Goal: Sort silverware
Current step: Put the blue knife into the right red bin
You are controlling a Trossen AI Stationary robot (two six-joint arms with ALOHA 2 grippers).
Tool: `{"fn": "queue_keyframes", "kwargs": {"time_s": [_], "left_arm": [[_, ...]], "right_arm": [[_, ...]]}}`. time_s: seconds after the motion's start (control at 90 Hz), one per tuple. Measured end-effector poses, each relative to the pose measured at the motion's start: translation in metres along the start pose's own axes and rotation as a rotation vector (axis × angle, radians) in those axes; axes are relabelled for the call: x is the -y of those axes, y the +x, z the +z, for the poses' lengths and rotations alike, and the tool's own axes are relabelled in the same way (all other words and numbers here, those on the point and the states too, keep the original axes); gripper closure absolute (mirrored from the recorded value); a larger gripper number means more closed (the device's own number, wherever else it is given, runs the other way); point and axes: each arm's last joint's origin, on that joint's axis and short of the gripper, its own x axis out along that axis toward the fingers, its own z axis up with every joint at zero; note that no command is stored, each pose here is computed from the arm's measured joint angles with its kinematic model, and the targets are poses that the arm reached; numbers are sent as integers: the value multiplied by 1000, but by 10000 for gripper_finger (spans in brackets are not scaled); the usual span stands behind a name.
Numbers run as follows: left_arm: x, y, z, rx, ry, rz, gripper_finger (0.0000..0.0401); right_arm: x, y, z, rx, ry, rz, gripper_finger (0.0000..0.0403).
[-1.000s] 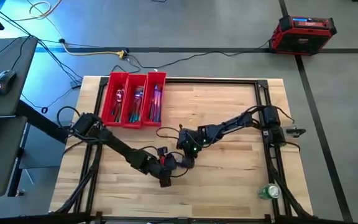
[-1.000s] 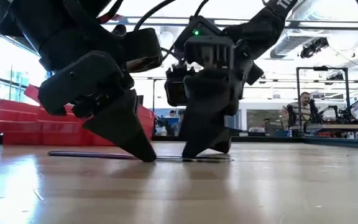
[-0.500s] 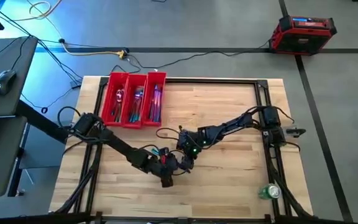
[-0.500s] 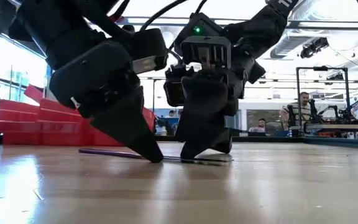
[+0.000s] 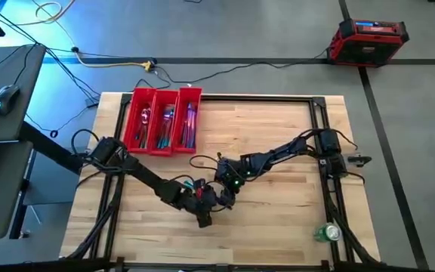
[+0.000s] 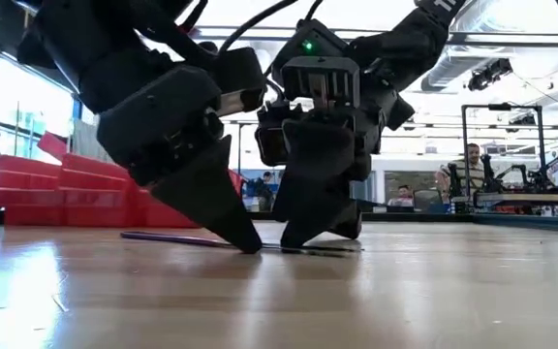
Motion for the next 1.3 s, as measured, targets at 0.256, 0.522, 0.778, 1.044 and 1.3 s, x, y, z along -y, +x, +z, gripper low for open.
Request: {"fn": "queue_keyframes", "kwargs": {"time_s": [0.256, 0.522, 0.778, 1.044, 1.3], "left_arm": [[1, 6, -1, 9, -6, -7, 378], [1, 6, -2, -1, -3, -11, 378], [2, 6, -3, -1, 8, -14, 378], [2, 6, -3, 8, 6, -9, 378], [2, 6, -3, 14, 15, -1, 378]], "right_arm": [[-5, 2, 1, 17, -38, 42, 270], [-5, 1, 2, 0, -62, 77, 270], [2, -2, 2, -35, -41, 68, 270], [-1, 0, 2, -15, -58, 56, 270], [-2, 0, 2, -8, -91, 76, 270]]}}
